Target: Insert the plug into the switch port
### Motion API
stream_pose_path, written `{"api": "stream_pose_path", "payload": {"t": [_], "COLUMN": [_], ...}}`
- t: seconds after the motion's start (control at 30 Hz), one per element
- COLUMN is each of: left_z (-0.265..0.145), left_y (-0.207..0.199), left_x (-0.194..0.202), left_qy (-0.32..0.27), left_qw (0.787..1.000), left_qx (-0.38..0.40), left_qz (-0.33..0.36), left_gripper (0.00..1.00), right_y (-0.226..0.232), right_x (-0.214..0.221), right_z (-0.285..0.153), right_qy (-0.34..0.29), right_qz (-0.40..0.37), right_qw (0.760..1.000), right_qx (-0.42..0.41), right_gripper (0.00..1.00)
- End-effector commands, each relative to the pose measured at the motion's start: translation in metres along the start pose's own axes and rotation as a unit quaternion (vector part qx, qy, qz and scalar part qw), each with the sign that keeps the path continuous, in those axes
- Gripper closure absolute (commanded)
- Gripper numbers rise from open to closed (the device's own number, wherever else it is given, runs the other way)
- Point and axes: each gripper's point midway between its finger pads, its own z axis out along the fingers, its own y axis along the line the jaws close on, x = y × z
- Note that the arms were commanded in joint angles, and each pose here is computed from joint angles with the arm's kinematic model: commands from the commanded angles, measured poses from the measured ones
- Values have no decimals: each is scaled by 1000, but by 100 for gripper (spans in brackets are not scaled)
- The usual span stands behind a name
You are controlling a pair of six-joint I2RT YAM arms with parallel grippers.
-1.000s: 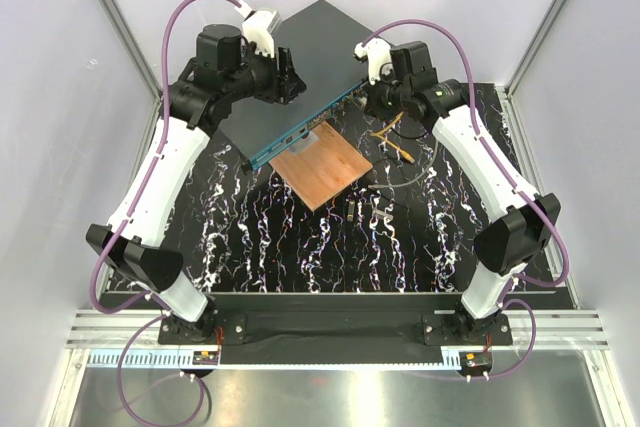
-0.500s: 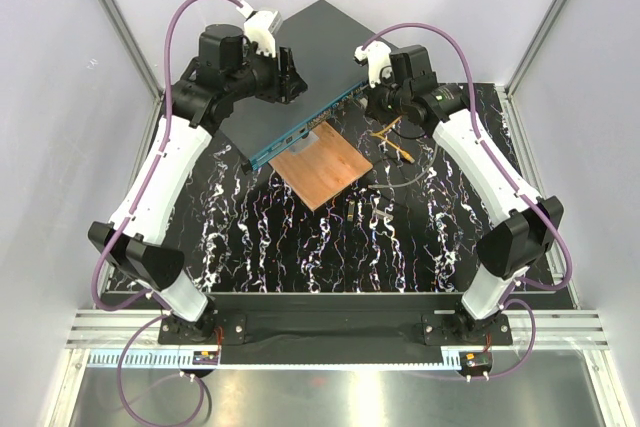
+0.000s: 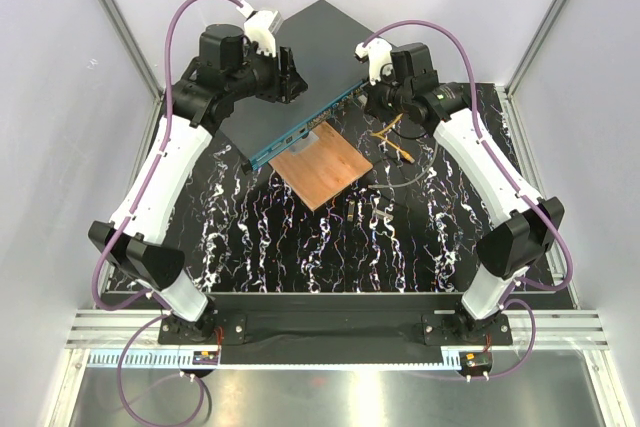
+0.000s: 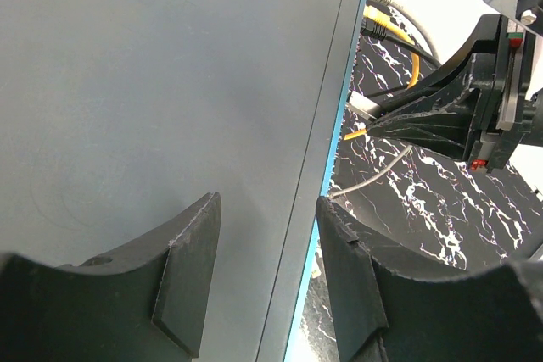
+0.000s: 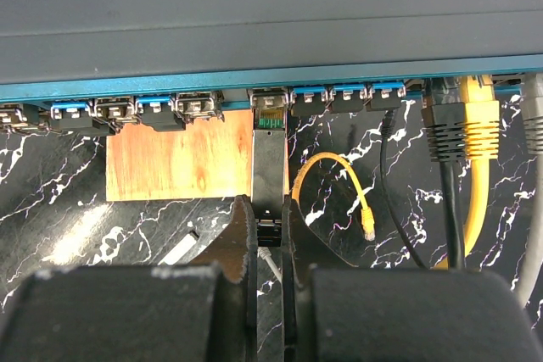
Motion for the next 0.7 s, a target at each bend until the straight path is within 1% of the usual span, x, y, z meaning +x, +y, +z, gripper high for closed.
{"api": "stream_pose_path", "payload": {"t": [0.0,0.27,0.43,0.63,0.67], "left_z": [1,0,0,1,0], "left_y": [-5,-5,-5,-5,-4], "left_x": [-18,-18,-21,-20,-20], "left_qy": [-31,-31,-34,-33,-33], "left_qw": [999,999,999,999,999], "left_qx": [9,8,9,9,7], "left_qz": [5,8,8,10,10], "left_gripper": [46,46,46,46,46], "right_y": [6,12,10,4,3], "right_x": [-31,-31,-33,-24,-25], "right_z": [-15,-11,-7,4,0], "right_qy": [-47,-47,-50,-36,-40], "right_qz": [-4,0,-3,-10,-12], "right_qw": [999,999,999,999,999], "right_qx": [-8,-26,-22,-8,-6], "right_gripper": [100,100,100,100,100]}}
